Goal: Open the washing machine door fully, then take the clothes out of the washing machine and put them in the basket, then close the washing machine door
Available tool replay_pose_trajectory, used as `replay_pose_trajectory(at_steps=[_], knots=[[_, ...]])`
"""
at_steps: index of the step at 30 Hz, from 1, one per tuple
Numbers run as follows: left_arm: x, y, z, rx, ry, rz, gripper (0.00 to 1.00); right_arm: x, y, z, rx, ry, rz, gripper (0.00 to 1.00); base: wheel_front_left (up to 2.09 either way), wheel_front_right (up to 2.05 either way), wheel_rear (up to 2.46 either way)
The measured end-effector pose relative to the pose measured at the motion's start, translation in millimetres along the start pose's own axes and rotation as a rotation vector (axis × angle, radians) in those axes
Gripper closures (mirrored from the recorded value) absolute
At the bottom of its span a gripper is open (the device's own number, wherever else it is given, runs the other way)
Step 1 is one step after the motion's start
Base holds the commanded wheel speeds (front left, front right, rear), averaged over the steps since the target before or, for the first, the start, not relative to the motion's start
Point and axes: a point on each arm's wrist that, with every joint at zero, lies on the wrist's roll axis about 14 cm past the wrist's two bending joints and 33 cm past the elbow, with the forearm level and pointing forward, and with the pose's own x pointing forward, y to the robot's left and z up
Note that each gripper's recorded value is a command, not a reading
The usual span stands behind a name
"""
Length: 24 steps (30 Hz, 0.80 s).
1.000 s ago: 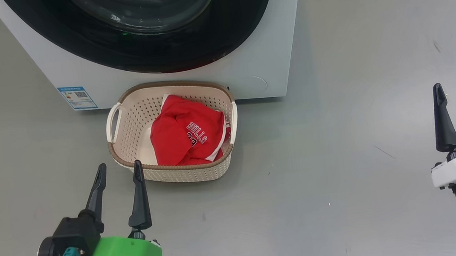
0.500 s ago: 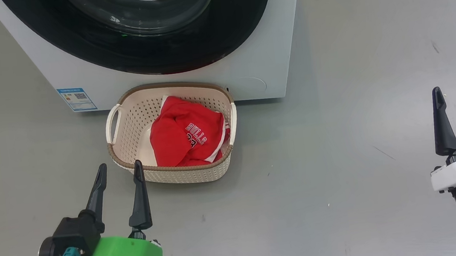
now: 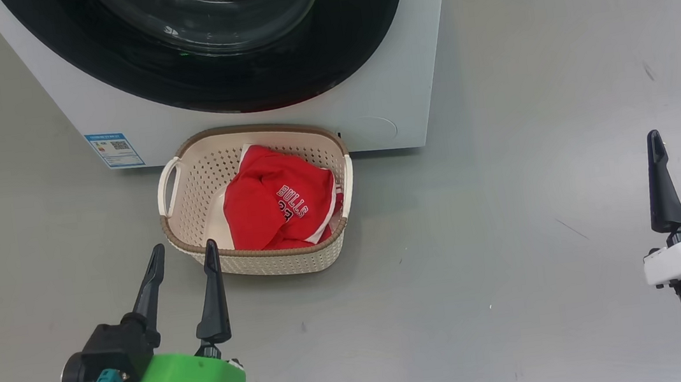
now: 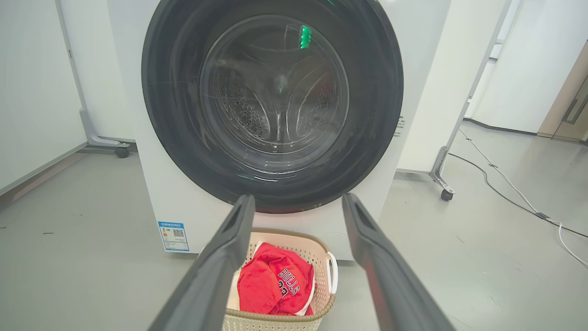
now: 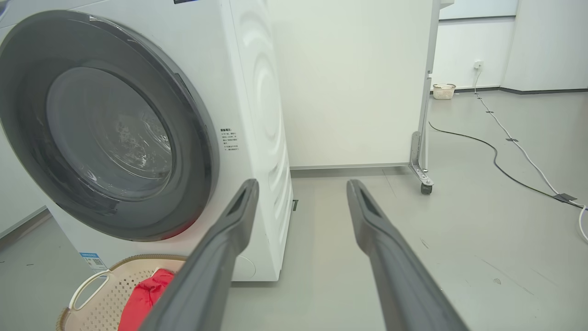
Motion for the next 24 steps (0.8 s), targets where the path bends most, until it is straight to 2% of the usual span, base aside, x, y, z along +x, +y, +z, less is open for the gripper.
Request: replay_pose_trajectory(at_steps=[6,7,14,24], knots=[[0,0,1,-0.005,-0.003,0.000,0.00,-1,0,0,0.000,-0.002,-0.001,0.00,0.00,0.00,0.00],[0,-1,1,-0.007,-0.004,-0.002,1.00,-1,0,0,0.000,-0.002,-0.002,1.00,0.00,0.00,0.00],[-13,4,-26,-0.015,0.082,0.024,1.00,-18,4,-35,0.050,0.096,-0.035,1.00,0.00,0.00,0.00],[-16,5,-25,-0.096,0.076,0.045,1.00,-20,-2,-37,0.133,0.112,-0.072,1.00,0.00,0.00,0.00]])
